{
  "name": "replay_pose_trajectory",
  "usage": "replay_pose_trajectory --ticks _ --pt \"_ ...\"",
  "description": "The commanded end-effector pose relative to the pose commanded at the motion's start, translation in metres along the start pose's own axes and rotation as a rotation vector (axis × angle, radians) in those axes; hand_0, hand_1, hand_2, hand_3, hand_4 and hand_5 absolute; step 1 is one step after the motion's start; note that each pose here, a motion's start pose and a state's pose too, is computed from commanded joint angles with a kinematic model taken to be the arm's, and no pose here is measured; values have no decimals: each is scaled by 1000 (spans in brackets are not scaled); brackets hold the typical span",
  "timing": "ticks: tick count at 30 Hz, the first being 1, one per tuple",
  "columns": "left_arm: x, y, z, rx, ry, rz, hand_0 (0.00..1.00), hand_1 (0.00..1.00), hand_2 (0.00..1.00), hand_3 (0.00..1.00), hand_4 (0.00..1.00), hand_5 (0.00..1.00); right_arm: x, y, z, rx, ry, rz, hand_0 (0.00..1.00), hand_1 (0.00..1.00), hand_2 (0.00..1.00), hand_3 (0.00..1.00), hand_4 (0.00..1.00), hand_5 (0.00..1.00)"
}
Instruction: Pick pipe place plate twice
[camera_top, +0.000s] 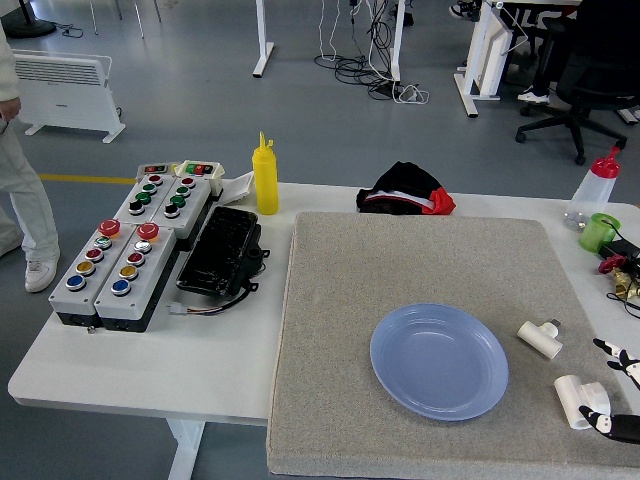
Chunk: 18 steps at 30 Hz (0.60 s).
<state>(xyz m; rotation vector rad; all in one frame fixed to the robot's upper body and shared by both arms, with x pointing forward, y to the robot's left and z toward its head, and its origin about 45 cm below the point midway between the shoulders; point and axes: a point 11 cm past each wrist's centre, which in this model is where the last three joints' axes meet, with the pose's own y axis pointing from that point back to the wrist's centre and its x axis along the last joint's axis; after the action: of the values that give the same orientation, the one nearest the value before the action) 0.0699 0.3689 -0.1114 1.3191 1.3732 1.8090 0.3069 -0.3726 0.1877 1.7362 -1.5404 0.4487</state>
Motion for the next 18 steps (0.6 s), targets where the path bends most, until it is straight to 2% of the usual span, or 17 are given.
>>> replay_pose_trajectory --ticks 12,17,18 --pt "0 0 1 -1 -2 0 581 626 644 607 398 998 0 5 -6 21 -12 -8 998 934 998 988 801 354" --pt "0 0 1 0 -4 1 581 626 644 607 398 998 -8 8 -8 19 -5 -44 998 934 998 988 801 354" --pt "0 0 0 1 -4 2 581 626 643 605 397 998 -10 7 -5 2 -1 -57 998 922 982 950 797 359"
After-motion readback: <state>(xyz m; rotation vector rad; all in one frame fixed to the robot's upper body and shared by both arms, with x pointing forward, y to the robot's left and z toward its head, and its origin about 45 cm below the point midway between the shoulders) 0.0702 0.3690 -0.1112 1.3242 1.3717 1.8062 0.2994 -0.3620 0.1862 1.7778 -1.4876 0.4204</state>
